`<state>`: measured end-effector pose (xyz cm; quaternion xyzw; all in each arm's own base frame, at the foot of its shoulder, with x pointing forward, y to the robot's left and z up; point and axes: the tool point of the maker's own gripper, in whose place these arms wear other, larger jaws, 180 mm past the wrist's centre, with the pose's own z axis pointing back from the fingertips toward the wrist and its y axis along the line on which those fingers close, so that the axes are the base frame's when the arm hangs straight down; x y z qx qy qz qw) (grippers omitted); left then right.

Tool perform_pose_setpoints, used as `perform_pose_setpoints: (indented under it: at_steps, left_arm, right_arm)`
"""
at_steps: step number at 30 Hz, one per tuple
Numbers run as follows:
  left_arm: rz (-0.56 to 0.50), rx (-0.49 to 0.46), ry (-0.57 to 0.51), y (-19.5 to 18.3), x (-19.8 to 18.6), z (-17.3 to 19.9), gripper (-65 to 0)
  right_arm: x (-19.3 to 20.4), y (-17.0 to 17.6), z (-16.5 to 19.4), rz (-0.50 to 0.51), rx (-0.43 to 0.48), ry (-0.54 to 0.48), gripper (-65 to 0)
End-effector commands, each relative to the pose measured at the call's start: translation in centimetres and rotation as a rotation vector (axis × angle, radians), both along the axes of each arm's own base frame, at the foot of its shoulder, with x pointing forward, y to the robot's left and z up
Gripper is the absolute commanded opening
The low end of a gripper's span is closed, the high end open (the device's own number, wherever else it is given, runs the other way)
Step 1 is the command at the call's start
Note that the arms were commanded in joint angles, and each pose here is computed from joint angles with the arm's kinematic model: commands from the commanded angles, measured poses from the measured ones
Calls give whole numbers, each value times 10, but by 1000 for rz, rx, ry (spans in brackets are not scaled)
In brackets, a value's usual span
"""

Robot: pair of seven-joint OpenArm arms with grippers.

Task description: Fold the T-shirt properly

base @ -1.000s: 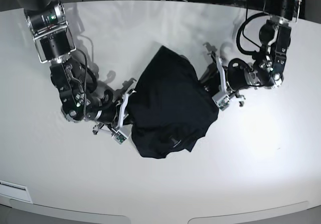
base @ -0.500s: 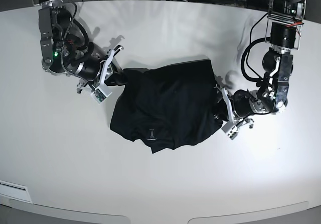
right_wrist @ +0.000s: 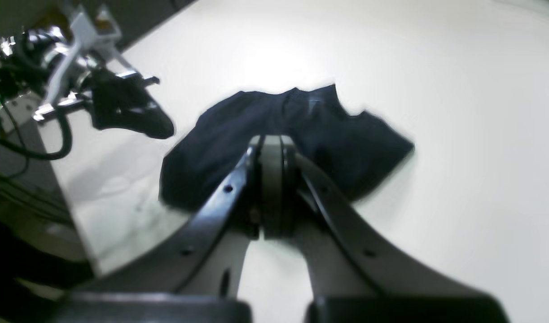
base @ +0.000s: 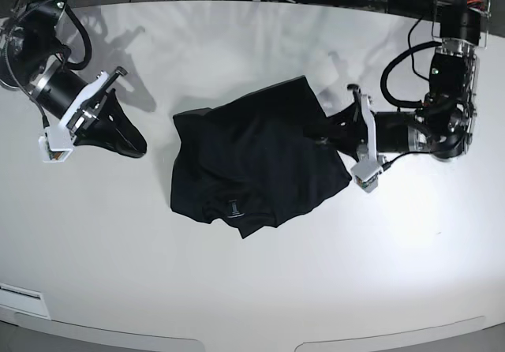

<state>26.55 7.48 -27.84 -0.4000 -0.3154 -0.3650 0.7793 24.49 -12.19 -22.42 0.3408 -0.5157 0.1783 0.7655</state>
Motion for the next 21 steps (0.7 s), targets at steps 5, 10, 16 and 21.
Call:
perform_pose_setpoints:
  at_steps: [5,10,16,21]
  left_arm:
    - [-37,-38,-107,0,-38,39,-650]
    - [-13,-30,-78,6,-88,41,-650]
    - [2,29,41,12,-154,33,-650]
    - [-17,52,257,11,-223,24,-650]
  right_arm:
    - [-33,-18,18,-19,12,0,-650]
    - [-73,-38,1,-66,-86,127,-650]
    - [-123,-63,-23,-117,-197,321,-650]
    - [-171,-67,-46,-85,-247,521,-650]
